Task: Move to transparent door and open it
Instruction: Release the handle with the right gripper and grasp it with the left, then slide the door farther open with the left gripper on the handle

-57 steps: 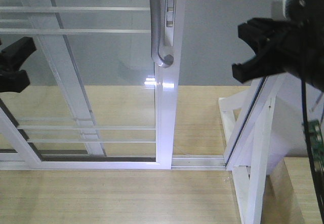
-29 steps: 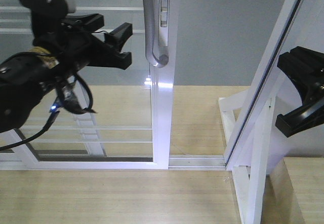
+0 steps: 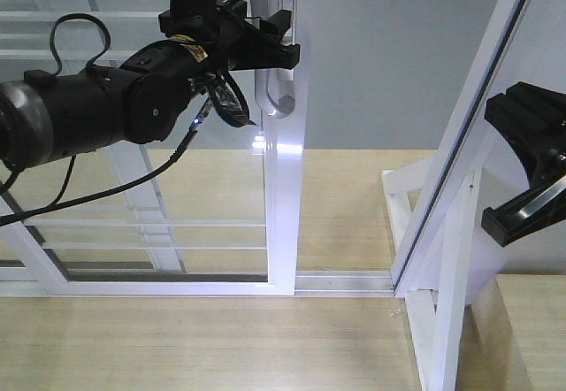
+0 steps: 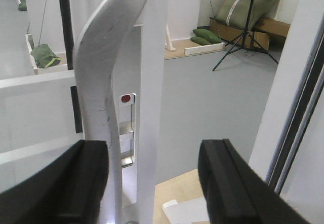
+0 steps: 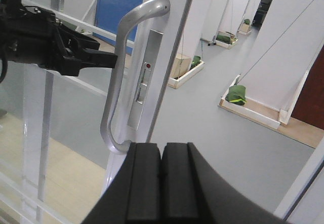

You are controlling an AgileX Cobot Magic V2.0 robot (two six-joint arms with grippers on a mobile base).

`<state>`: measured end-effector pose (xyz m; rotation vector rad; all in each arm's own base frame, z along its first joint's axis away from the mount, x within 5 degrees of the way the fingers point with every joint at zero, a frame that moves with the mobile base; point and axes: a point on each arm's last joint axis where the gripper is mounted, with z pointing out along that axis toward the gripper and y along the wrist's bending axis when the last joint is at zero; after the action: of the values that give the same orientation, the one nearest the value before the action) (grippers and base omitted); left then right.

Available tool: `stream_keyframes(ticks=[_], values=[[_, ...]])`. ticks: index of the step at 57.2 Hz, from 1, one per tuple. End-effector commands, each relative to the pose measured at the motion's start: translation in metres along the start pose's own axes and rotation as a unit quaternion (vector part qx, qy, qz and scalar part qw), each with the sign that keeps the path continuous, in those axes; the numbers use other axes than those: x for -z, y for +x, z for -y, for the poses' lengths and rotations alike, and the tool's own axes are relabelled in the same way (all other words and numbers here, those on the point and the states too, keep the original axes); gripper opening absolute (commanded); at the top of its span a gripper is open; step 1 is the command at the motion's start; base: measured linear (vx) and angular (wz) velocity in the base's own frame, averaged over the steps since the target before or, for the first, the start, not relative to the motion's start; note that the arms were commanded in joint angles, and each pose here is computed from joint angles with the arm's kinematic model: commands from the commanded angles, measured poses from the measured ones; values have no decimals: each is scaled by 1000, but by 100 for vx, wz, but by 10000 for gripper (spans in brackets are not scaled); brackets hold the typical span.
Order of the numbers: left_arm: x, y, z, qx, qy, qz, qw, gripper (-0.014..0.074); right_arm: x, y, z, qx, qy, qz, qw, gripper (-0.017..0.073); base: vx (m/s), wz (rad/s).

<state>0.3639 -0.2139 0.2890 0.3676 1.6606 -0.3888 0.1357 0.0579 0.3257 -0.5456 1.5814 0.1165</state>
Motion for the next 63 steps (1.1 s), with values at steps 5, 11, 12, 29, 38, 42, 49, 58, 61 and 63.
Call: stream_keyframes(ticks=[5,11,12,29,38,42,49,58,61,63], values=[[4,-38,-4,3,-28,80,996,513,2,-14,8,6,31,39,999,-1,0,0],[4,-39,-11,1,-58,82,995,513,2,-14,8,6,30,38,999,-1,0,0],[4,-39,-13,-3,-63,82,995,513,2,-14,8,6,30,37,999,-1,0,0],[3,-39,-17,-1,-85,84,993,513,2,-13,7,6,25,33,999,-1,0,0],[-5,-34,-16,-6,-81,78,994,513,2,-13,7,6,25,33,999,-1,0,0],[-13,-35,-13,-14,-67,66,995,513,2,-13,7,9,26,33,999,-1,0,0],[-26,-40,-11,-12,-61,70,996,513,2,-13,7,16,26,32,999,-1,0,0],[-34,-42,-17,-8,-74,86,994,513,2,-12,5,17,19,26,999,-1,0,0],[-35,-41,-19,-1,-81,88,993,510,2,-12,5,21,19,26,999,-1,0,0],[-37,-40,-23,3,-86,88,992,505,2,-11,5,27,15,22,999,-1,0,0]])
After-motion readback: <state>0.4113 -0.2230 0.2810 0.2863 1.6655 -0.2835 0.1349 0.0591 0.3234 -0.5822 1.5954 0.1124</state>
